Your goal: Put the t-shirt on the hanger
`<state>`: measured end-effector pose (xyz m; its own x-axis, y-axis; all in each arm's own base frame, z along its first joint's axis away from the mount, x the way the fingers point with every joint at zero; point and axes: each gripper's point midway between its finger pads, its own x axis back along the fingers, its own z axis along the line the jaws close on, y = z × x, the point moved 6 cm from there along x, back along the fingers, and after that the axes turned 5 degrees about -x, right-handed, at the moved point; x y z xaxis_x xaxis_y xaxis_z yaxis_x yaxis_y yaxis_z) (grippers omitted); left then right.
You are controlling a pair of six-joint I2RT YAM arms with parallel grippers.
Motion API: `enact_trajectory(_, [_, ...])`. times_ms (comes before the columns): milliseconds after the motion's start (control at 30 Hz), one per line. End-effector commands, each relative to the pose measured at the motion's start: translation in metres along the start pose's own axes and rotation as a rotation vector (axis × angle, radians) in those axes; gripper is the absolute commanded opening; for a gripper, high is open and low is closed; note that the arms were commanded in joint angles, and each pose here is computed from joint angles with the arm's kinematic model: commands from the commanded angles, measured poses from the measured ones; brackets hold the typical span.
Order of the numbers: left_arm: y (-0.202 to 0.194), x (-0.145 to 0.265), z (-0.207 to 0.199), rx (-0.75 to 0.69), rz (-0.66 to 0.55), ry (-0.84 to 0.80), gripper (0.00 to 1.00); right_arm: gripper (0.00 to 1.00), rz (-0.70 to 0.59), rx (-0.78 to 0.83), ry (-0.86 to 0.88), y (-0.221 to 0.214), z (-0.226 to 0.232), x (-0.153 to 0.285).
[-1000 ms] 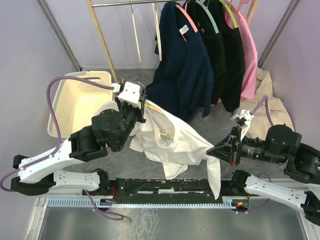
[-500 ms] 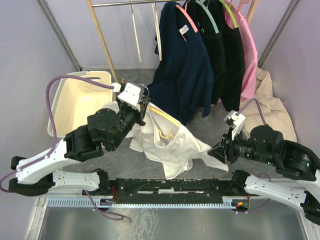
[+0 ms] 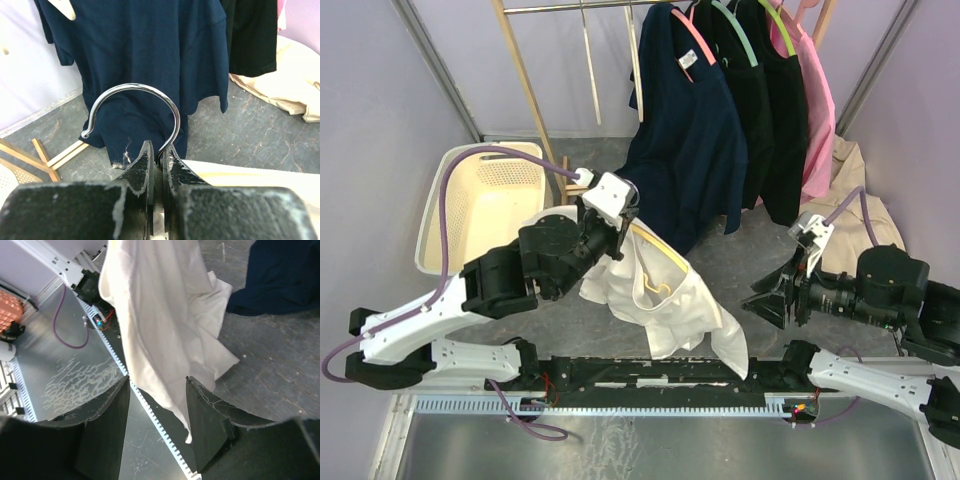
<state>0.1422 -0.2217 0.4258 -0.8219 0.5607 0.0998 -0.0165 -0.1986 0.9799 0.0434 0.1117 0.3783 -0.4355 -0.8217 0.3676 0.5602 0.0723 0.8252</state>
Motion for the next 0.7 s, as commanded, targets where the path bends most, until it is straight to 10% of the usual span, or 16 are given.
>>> enact_trajectory(0, [0.028,0.004,0.000,0.127,-0.083,-0.028,0.03,0.56,0.006,0.023,0.121,0.011,0.017,-0.017])
enact_trajectory(667, [0.020,-0.015,-0.024,0.130,-0.062,-0.086,0.03,0.56,0.156,0.027,0.006,-0.003,0.001,-0.063])
